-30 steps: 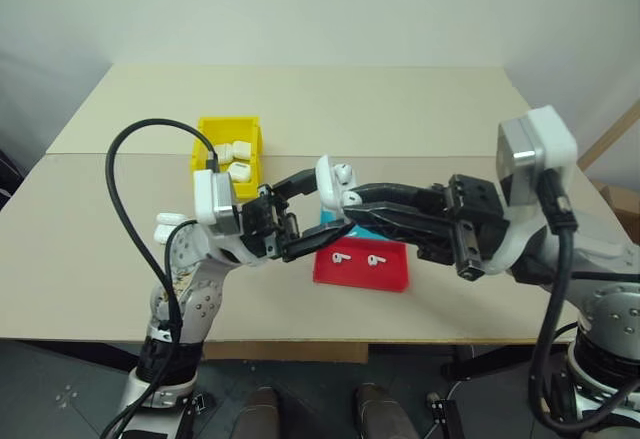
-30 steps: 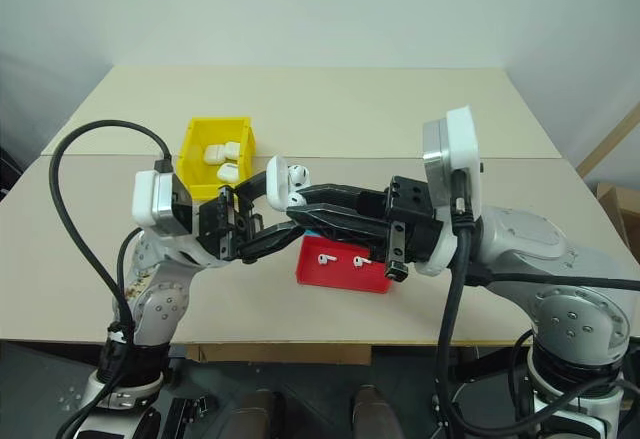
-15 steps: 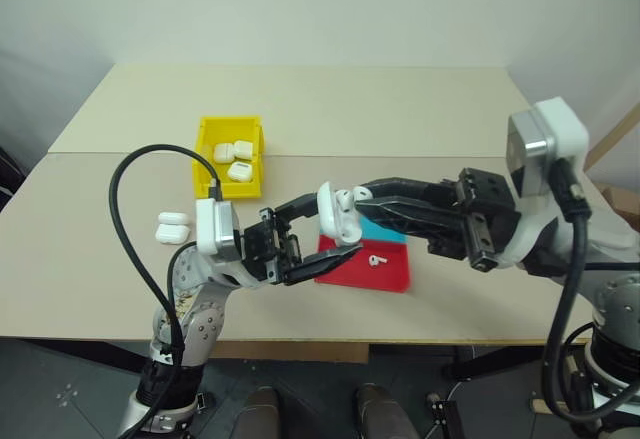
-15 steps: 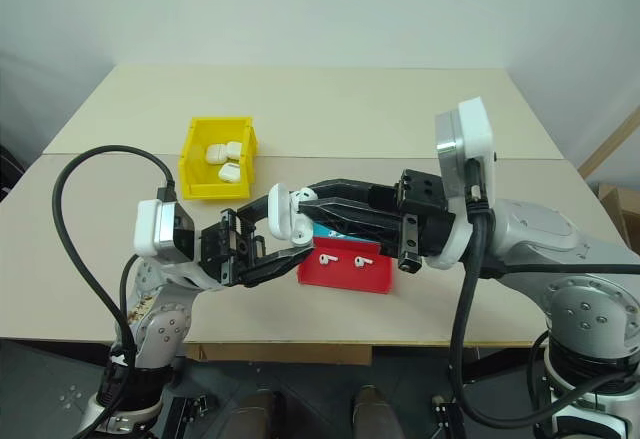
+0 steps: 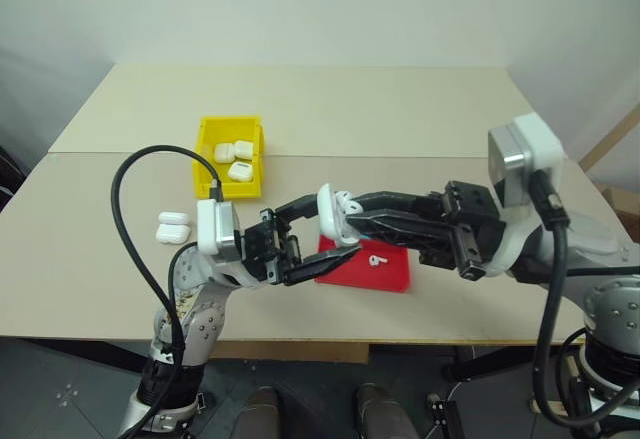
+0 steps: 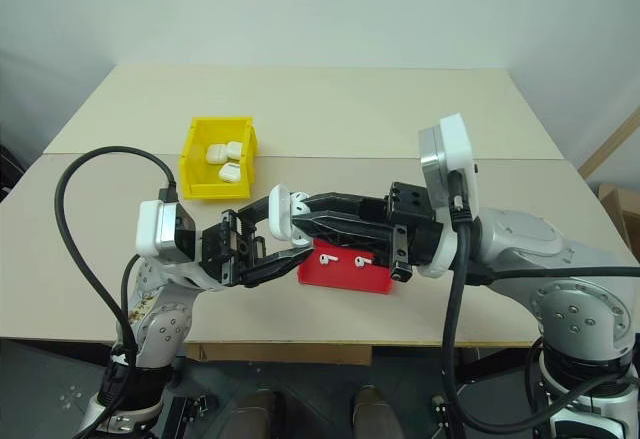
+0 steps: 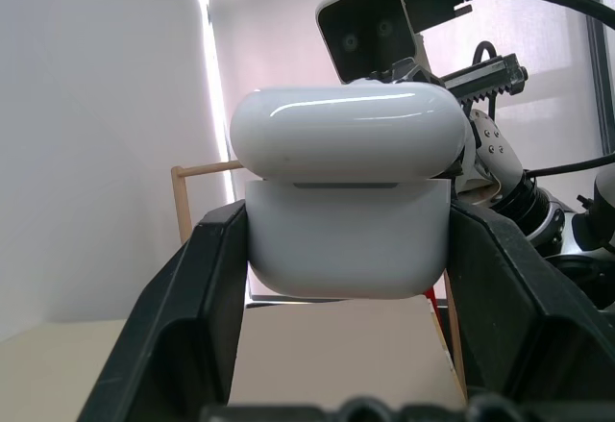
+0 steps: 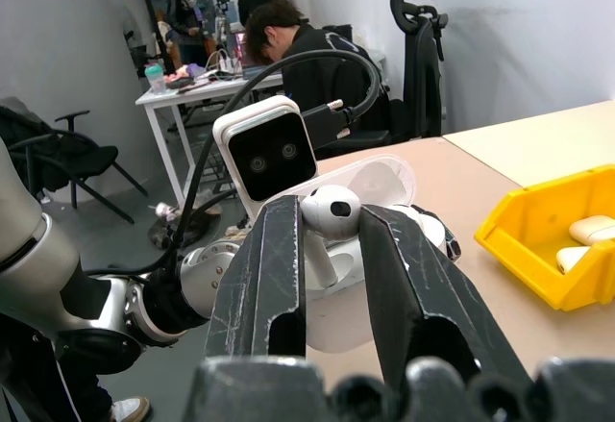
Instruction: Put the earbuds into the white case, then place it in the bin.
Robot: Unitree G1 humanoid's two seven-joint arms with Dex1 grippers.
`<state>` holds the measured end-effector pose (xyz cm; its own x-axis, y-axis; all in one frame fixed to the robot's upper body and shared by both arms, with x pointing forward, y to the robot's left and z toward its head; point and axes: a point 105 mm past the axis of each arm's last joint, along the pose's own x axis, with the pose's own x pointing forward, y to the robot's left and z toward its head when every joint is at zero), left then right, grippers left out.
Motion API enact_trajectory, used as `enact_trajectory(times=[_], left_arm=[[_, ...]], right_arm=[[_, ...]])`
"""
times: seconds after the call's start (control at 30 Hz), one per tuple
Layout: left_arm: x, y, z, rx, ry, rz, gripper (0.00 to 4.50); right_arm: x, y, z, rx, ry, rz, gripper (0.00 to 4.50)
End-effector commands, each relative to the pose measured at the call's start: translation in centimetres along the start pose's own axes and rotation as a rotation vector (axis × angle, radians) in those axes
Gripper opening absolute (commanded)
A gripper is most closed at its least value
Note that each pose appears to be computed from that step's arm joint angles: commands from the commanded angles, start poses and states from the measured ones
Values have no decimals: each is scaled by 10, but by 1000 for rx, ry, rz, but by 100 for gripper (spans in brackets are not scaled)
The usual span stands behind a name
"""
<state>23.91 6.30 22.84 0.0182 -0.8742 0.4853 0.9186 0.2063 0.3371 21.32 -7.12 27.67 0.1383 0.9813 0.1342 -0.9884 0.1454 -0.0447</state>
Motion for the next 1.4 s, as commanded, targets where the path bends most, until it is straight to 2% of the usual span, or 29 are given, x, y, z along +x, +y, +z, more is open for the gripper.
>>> enact_trajectory(times=[0.03, 0.53, 0.57, 0.7, 1.03, 1.17, 1.33, 1.4], left_arm=[[4, -1, 8, 41, -32, -17, 277], [6, -2, 9, 47, -37, -12, 277], [6, -2, 9, 47, -36, -11, 277], [6, -2, 9, 47, -39, -11, 277], [3, 2, 8, 49, -27, -11, 277], [0, 6, 7, 52, -15, -14, 277], [0, 9, 4, 45, -9, -23, 277], [0, 10, 3, 43, -6, -25, 277]], right_arm=[[0, 4, 2, -27, -5, 9, 87], [1, 6, -2, -50, 14, 18, 87], [1, 6, -2, -56, 12, 19, 139], [0, 7, 1, -105, 2, 8, 263], [-19, 1, 5, -132, 25, -4, 263], [-34, -10, 26, -247, 70, -21, 263], [-29, -23, 59, -352, 197, 65, 263], [-20, -29, 73, -400, 251, 86, 224]])
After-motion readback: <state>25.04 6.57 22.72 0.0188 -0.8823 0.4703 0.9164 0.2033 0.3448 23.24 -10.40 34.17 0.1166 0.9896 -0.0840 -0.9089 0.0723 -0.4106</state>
